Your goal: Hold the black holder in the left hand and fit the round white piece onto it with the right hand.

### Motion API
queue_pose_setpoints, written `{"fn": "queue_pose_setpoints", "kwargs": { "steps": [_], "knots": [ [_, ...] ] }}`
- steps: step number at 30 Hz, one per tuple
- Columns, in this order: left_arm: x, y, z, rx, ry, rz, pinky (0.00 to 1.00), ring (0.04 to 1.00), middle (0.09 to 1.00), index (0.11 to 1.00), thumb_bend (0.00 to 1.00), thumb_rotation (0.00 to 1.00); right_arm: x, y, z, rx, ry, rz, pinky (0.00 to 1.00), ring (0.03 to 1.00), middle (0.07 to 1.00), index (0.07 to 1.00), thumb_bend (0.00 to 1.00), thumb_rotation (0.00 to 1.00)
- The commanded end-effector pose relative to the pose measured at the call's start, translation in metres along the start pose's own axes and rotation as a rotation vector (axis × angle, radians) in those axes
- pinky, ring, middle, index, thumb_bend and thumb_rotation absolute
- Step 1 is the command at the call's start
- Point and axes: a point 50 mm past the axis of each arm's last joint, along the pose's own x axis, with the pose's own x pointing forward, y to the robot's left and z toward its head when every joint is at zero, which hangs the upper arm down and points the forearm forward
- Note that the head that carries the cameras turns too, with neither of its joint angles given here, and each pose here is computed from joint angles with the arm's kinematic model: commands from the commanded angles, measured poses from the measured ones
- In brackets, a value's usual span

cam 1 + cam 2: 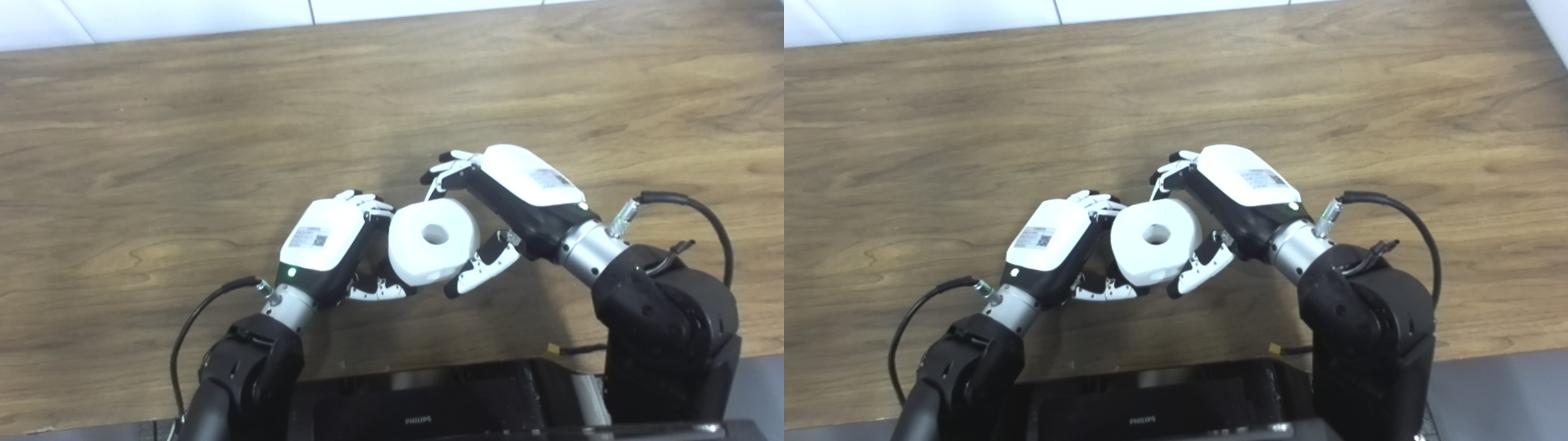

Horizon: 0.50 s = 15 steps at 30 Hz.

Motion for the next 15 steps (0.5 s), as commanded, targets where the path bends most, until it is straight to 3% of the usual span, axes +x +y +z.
{"fn": "queue_pose_setpoints", "kwargs": {
  "steps": [1, 15],
  "knots": [
    [0.0005, 0.0013, 0.0009, 0.007, 0.010, -0.014, 0.90, 0.844, 0.773, 0.489, 0.51, 0.06, -0.0008, -0.0050, 0.0054, -0.013, -0.034, -0.047, 0.92, 0.926, 0.816, 0.482, 0.52, 0.15],
    [0.0012, 0.0017, 0.0028, 0.010, 0.010, -0.010, 0.90, 0.844, 0.774, 0.489, 0.51, 0.06, 0.0029, -0.0035, 0.0028, -0.029, -0.031, -0.064, 0.92, 0.924, 0.813, 0.483, 0.52, 0.15]
  ]
}}
